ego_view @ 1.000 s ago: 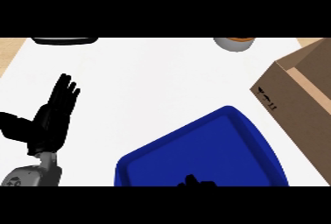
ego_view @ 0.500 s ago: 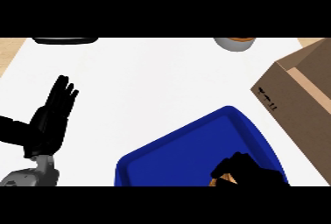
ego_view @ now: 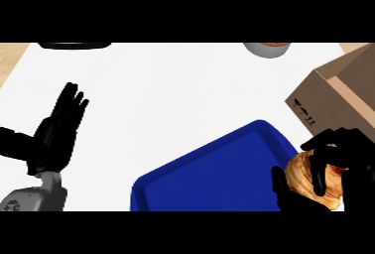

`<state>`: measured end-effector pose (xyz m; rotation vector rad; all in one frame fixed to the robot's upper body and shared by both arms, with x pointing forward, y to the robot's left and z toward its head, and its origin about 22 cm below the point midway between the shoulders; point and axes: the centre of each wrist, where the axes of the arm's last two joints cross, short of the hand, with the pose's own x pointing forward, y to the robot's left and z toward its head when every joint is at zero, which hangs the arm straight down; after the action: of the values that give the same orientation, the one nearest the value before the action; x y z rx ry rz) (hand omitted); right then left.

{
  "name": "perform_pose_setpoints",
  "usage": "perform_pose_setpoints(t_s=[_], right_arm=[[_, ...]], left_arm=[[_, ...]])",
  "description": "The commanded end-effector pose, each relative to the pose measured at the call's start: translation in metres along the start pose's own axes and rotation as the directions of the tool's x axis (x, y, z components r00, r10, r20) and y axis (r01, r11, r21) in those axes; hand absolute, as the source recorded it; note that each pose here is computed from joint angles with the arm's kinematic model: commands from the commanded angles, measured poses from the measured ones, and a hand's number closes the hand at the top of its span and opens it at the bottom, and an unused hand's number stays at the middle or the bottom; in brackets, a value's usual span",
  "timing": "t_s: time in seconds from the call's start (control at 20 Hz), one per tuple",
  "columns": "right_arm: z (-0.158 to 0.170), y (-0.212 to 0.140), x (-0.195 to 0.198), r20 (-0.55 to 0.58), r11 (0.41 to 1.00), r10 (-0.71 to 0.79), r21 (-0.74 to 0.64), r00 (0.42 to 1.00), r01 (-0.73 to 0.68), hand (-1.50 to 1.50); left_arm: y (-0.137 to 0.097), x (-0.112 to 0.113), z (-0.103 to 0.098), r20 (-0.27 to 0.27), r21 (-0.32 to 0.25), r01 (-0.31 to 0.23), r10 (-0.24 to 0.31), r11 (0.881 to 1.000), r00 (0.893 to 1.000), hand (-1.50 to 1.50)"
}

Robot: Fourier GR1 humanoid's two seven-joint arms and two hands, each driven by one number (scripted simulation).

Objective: Pick the croissant from the tray and place it in the cardboard box

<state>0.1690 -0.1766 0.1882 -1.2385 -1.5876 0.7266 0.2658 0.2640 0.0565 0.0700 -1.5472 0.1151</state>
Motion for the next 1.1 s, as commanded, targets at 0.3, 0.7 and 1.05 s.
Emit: perform_pose_setpoints(t_s=[0.3,0.7,1.05], right_arm=[[-0.068,-0.04,-0.095,-0.045,0.998,-0.041,-0.042,0.998,0.039,1.5],[-0.125,0.014,-0.149,-0.067,0.993,0.104,0.054,0.992,-0.101,1.5],[-0.114,0.049,-0.209,-0.112,0.826,0.425,0.455,0.898,-0.333,-1.5]], left_arm=[[0.003,-0.008,0.011,-0.003,0.001,-0.003,0.003,1.0,1.0,0.0],[-0.022,-0.013,-0.016,0.014,-0.016,0.004,-0.004,1.0,1.0,0.0],[-0.003,0.001,-0.005,0.026,-0.018,0.012,-0.011,1.0,1.0,0.0]])
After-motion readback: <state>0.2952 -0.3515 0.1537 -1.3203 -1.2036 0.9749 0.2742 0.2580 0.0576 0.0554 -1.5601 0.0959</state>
